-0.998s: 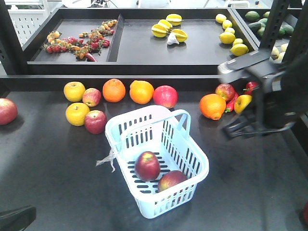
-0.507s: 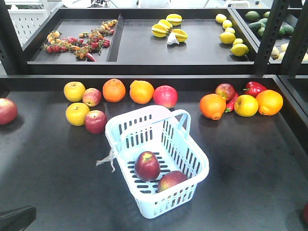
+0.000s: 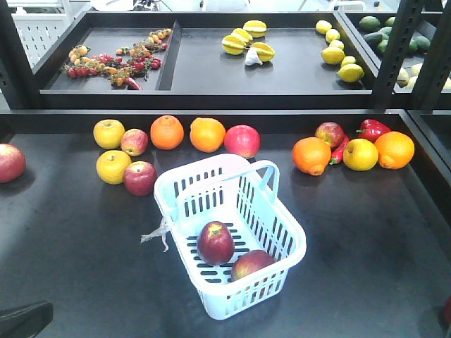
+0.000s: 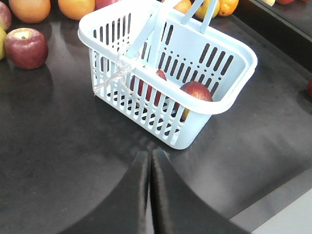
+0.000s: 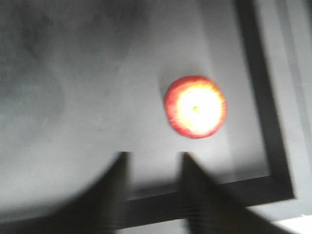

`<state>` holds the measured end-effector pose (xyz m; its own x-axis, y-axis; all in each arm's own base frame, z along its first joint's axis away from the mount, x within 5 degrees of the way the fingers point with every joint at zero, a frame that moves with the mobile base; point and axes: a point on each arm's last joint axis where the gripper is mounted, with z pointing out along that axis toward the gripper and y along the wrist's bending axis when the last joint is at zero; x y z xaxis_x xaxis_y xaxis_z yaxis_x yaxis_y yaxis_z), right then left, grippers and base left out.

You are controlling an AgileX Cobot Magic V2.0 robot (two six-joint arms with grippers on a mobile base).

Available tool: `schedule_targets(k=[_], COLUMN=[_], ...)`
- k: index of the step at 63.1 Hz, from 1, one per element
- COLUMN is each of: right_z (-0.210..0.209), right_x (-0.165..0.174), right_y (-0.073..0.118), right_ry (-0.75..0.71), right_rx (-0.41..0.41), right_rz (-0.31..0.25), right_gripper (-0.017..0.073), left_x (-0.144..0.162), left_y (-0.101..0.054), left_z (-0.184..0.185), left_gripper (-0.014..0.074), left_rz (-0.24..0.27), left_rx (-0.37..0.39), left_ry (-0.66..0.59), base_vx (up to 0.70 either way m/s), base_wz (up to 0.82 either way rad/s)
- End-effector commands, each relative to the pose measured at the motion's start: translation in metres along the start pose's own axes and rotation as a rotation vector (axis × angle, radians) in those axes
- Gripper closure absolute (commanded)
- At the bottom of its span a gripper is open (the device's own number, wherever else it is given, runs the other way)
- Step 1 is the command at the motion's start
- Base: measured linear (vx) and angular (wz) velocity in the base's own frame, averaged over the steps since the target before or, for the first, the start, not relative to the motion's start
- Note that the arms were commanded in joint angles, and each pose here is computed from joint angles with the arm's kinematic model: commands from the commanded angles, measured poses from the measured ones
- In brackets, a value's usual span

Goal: Pick three apples into basket with both arms
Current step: 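Withdraw the right gripper and grasp the third red apple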

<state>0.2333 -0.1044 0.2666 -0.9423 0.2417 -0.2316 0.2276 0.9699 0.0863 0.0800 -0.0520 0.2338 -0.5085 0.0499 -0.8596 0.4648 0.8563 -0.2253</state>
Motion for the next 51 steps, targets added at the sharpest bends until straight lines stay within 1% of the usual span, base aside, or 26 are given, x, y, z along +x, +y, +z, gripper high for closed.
schedule_targets(k=[1,3,8,12,19,40,45,51], right_z=[0.000,0.004,0.013,0.019,0.032,0.079,0.089,0.101], right_x=[-0.009,-0.010,-0.012,-0.013,-0.018,-0.029,-0.030,-0.030], right_y=[-0.004,-0.006,-0.010,-0.012,-0.017,-0.027,-0.031,-0.036], right_ry=[-0.035,-0.022,0.009,0.029,0.046,0.110,0.128,0.152], right_rx=[0.012,0.016,0.031,0.044,0.064,0.060,0.076,0.109], right_rz=[-0.007,-0.005,0.001,0.010,0.020,0.034,0.027,0.036], right_gripper=[0.0038,-0.0022,-0.0123,-0.0169,-0.0166,-0.0127,-0.0125,-0.0122], left_x=[-0.011,-0.011,-0.011,-0.011,-0.011,-0.011,-0.011,-0.011], left_y=[-0.001,-0.001,-0.001,-0.001,-0.001,-0.001,-0.001,-0.001], left_z=[-0.002,-0.002,-0.002,-0.002,-0.002,-0.002,-0.002,-0.002], left_gripper=[0.0600,0.0600,0.0600,0.0600,0.0600,0.0600,0.0600,0.0600], left_rz=[-0.021,-0.021,-0.024,-0.024,-0.024,-0.024,-0.024,-0.024], left_rx=[-0.005,-0.005,-0.004,-0.004,-0.004,-0.004,-0.004,-0.004], left_ry=[-0.072,-0.072,-0.072,-0.072,-0.072,-0.072,-0.072,-0.072], base_vx=[0.00,0.00,0.00,0.00,0.00,0.00,0.00,0.00], base_wz=[0.00,0.00,0.00,0.00,0.00,0.00,0.00,0.00])
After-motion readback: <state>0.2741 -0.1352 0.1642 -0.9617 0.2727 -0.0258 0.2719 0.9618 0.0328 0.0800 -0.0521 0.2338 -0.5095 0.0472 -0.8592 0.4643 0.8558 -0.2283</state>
